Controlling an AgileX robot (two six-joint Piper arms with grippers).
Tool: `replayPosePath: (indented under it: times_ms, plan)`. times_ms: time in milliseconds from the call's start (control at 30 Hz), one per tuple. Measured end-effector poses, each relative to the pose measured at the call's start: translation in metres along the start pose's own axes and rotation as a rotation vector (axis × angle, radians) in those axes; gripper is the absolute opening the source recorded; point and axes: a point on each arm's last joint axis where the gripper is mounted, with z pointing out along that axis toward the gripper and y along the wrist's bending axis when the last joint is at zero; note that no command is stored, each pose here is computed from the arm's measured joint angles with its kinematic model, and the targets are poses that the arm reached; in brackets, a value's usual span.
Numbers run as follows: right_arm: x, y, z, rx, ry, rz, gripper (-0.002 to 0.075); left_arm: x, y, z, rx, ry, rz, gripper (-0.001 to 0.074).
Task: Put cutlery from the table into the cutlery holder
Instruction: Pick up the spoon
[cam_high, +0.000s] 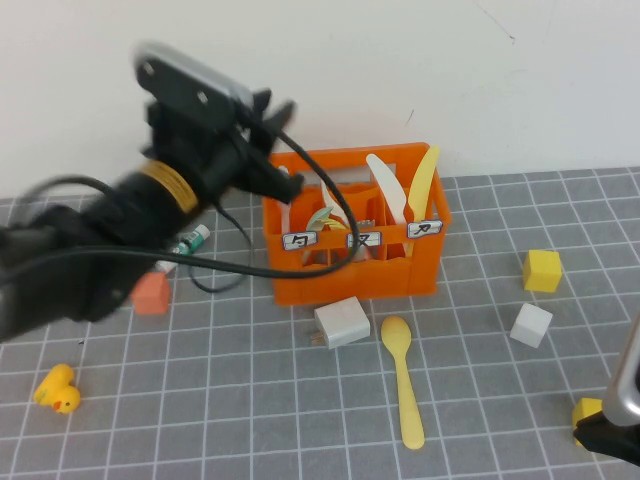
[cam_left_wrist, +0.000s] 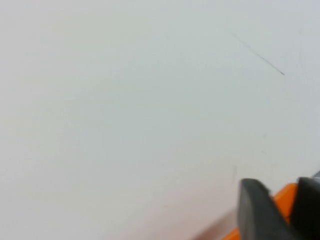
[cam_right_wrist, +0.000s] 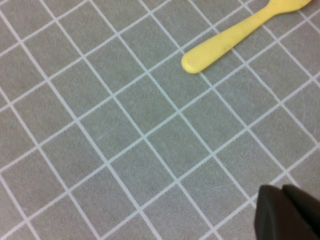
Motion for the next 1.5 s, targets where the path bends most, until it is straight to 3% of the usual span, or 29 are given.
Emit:
replayPosePath:
  times_ms: [67, 167, 300, 467, 600, 900, 1033, 1200, 1500]
  plan:
    - [0.0, 0.0, 0.0, -0.002, 0.001, 0.0, -0.0001, -0.027, 0.003, -0.017, -0.029, 0.009, 0.027, 0.0091]
    - [0.0, 0.0, 0.0, -0.004, -0.001, 0.003, -0.0001, -0.058, 0.007, -0.048, -0.094, 0.105, 0.017, 0.0027]
    - [0.0, -0.001, 0.0, 0.007, -0.005, 0.002, -0.0001, -0.088, 0.01, -0.098, -0.183, 0.229, -0.014, 0.0007]
    - [-0.003, -0.009, 0.0, 0.094, -0.038, 0.036, -0.0001, -0.103, 0.006, -0.159, -0.248, 0.296, -0.058, 0.0002]
    - [-0.011, -0.013, -0.004, 0.115, -0.062, 0.069, -0.0001, -0.095, -0.002, -0.204, -0.269, 0.311, -0.094, 0.0001]
    - [-0.06, -0.039, -0.006, 0.025, -0.018, 0.111, -0.0001, -0.046, -0.021, -0.272, -0.293, 0.335, -0.224, 0.0]
    - [-0.085, -0.047, 0.019, 0.011, 0.02, 0.134, -0.0001, -0.032, -0.024, -0.281, -0.299, 0.341, -0.252, 0.0]
    - [-0.104, -0.032, 0.081, -0.004, 0.143, 0.105, -0.0001, -0.019, -0.026, -0.281, -0.301, 0.375, -0.269, 0.0]
    - [-0.119, -0.037, 0.152, 0.017, 0.239, 0.259, 0.0026, -0.017, -0.027, -0.28, -0.294, 0.367, -0.308, 0.0]
